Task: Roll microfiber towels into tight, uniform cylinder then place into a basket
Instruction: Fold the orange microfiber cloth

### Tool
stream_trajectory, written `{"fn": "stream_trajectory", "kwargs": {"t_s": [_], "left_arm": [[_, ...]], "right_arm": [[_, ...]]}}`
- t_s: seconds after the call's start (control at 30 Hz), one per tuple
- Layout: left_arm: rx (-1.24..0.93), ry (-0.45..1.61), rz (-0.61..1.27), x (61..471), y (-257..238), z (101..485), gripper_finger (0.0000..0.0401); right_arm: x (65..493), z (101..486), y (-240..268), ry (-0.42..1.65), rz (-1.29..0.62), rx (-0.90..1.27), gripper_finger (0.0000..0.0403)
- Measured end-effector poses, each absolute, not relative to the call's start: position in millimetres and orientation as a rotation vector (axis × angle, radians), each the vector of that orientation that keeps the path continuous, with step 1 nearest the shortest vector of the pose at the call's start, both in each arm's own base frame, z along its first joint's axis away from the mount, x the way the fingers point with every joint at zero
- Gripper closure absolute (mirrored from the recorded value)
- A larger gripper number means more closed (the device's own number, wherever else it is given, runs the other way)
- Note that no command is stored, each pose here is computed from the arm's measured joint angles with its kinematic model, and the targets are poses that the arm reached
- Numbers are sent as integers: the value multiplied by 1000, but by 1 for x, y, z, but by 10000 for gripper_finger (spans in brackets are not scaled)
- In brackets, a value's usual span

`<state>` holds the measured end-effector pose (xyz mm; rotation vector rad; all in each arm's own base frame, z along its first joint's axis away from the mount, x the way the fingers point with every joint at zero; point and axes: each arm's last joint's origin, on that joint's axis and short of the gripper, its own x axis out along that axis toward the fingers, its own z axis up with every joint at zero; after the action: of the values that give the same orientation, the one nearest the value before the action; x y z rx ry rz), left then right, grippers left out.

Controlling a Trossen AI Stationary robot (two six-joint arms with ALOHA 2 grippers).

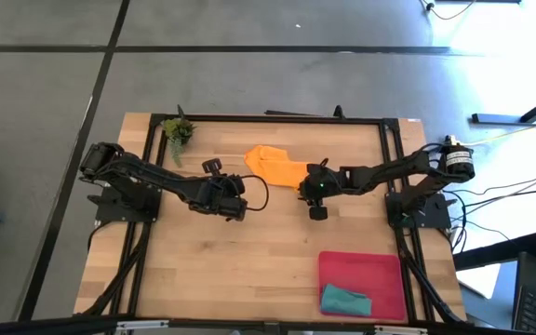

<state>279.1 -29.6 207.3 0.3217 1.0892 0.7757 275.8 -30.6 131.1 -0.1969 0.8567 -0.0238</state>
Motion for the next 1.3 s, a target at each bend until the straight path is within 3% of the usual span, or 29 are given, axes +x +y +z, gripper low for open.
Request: {"fn": "stream_trajectory", "kwargs": {"t_s": [0.3,0.7,1.3], "left_arm": [[319,1085,776,279,-30,207,401],[312,1083,772,280,-30,207,401],[281,1072,790,280,-29,207,401]], "right_arm": [[283,126,-34,791,-40,-212,262],[291,103,-35,853,-45,-278,262],[287,99,-36,894,-228,81,277]]}}
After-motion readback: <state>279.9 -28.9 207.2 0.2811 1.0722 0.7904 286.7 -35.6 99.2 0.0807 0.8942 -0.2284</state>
